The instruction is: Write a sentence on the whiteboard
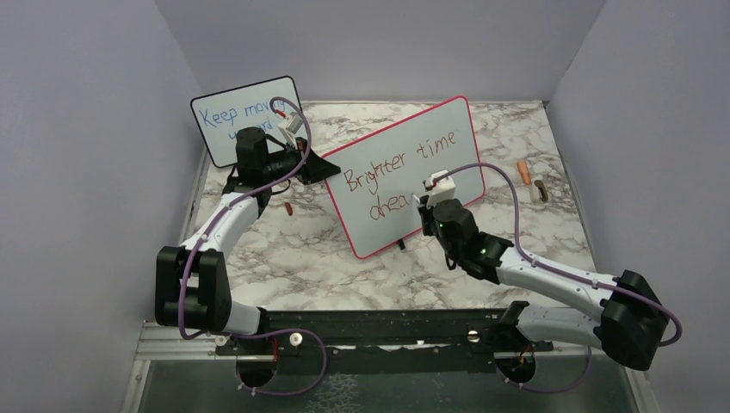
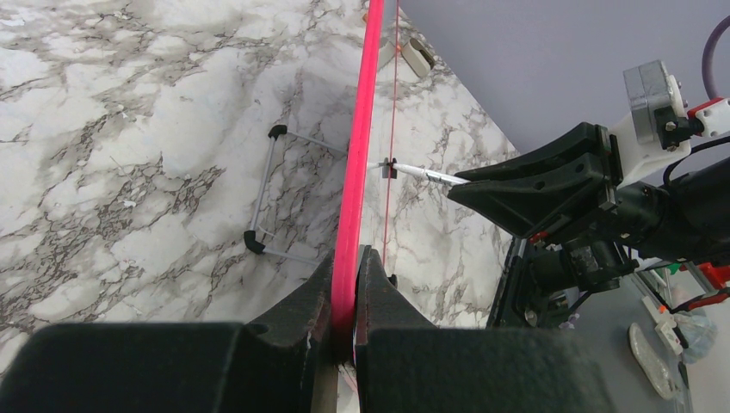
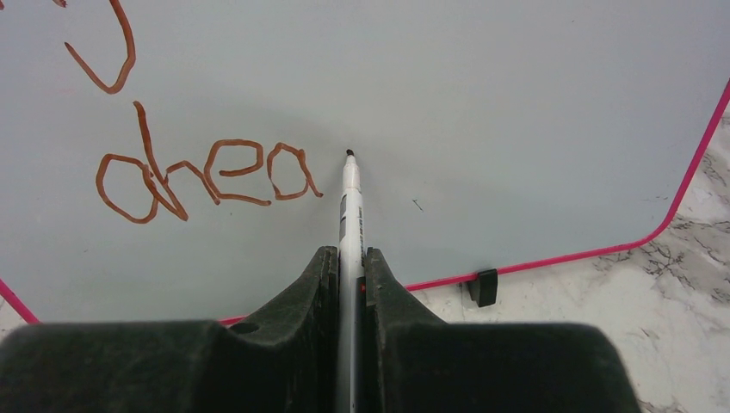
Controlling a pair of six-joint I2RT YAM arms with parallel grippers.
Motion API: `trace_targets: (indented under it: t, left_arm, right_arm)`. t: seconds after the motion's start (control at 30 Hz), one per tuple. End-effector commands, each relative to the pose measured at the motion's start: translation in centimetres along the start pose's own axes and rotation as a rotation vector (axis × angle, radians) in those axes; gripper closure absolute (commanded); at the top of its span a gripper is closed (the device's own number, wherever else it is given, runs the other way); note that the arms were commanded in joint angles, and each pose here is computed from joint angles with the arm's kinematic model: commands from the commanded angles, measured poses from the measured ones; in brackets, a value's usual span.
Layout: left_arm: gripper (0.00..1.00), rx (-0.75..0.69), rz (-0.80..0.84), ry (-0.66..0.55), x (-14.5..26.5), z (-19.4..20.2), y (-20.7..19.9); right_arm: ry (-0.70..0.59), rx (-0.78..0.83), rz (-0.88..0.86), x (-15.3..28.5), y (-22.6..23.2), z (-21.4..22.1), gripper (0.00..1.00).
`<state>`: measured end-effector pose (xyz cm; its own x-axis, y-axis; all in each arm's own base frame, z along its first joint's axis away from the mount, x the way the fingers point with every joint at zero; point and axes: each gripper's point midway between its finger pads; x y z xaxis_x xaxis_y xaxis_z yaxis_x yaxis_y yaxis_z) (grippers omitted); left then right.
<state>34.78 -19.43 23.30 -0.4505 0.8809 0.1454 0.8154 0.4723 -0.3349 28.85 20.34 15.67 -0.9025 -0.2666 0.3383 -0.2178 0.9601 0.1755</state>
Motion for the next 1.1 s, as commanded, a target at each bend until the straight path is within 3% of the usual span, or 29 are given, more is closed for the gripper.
trace_targets:
  t: [0.0, 1.07]
  left_arm:
    - [1.00, 0.018, -0.125, 0.080, -0.1, 3.2, 3.0]
    - [1.00, 0.019, -0.126, 0.081, -0.1, 3.2, 3.0]
  right_arm:
    - [-0.020, -0.012, -0.017, -0.5, 0.4, -0.6, 0.99]
    - [-0.006, 0.003, -0.123, 0.0, 2.2, -1.1, 0.99]
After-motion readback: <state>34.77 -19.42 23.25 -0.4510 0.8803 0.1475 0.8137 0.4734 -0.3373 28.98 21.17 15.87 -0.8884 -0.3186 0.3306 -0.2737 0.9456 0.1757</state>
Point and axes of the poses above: each gripper's point midway between its finger pads, its own x axis back along the fingers, its own y axis along the line the jaws close on, z = x × y, and after that the axes turned 15 degrees about -x, right-handed
